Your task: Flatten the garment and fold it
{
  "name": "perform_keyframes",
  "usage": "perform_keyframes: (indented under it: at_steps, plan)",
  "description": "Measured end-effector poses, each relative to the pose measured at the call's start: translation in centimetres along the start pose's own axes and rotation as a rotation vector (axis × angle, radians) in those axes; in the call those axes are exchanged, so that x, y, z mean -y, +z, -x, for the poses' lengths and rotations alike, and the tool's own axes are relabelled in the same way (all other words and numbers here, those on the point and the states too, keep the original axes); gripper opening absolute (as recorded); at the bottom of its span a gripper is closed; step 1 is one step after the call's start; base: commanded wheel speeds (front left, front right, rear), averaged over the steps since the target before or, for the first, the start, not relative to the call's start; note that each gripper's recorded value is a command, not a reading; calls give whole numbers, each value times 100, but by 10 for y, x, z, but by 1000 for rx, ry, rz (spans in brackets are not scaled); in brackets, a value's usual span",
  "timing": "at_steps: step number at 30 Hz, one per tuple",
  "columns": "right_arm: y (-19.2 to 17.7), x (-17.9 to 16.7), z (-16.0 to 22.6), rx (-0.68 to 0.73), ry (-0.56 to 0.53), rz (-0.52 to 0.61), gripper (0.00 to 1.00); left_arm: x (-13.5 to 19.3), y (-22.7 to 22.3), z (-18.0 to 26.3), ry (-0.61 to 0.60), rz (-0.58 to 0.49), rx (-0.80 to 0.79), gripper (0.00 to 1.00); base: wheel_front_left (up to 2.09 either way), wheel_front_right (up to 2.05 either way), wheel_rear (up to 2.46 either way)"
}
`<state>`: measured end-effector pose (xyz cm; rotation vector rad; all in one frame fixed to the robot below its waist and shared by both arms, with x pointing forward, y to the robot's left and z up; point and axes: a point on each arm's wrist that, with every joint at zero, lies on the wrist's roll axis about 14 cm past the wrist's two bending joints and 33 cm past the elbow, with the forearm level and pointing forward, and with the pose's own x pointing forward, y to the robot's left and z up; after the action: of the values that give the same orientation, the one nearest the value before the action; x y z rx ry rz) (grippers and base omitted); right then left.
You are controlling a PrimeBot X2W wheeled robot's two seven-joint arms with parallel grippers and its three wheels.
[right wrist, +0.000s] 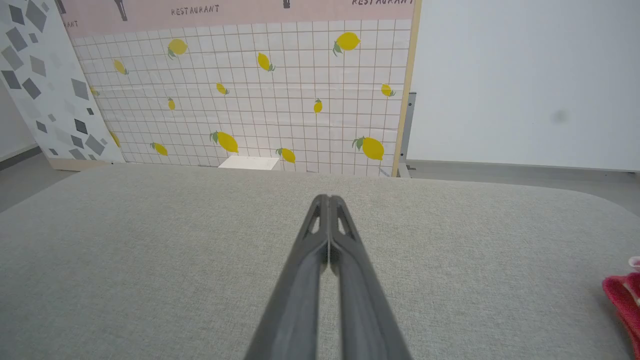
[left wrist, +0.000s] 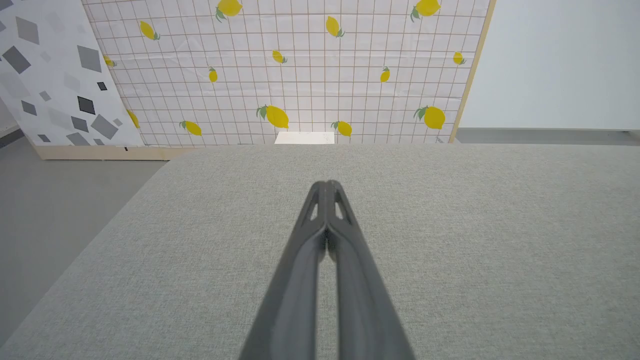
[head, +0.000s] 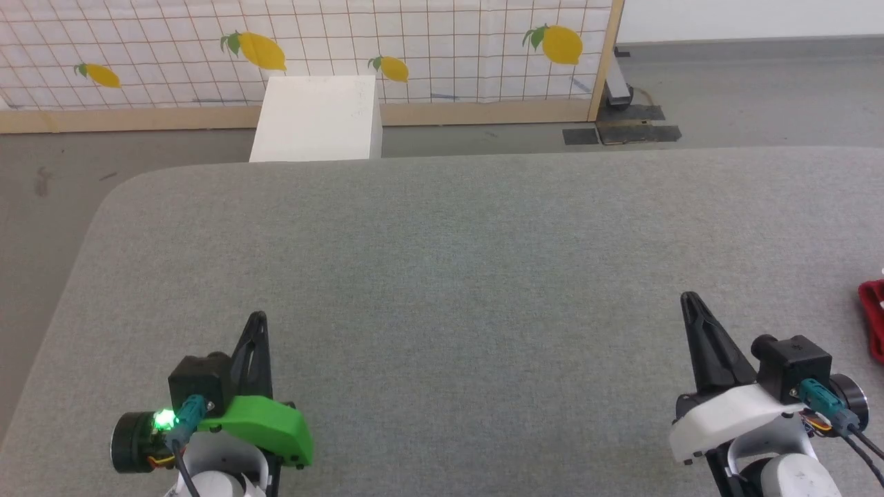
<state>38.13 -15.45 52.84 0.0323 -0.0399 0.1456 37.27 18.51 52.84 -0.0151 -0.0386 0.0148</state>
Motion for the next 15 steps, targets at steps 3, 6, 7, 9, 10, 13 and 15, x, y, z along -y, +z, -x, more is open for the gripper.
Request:
perform_keyframes:
  at_steps: [3,6,7,9,10,13,15]
  plan:
    - [0,0,1,-3,-1,4,0,0,1,0,-1,-3,-1,0,0,0,0]
    - [1,1,1,-5,-2,9,0,1,1,0,-1,-7,-5,0,0,0,0]
    - [1,1,1,-7,-2,11,0,1,1,1,-1,-7,-5,0,0,0,0]
    - [1,1,2,-7,-2,14,0,1,1,1,-1,-7,-9,0,0,0,0]
    - [1,1,3,-10,-3,14,0,1,1,1,-2,-8,-10,0,0,0,0]
    - [1,1,4,-12,-4,15,0,1,3,0,-3,-12,-4,0,0,0,0]
    - [1,1,4,-15,-4,20,0,2,3,0,-4,-13,-7,0,0,0,0]
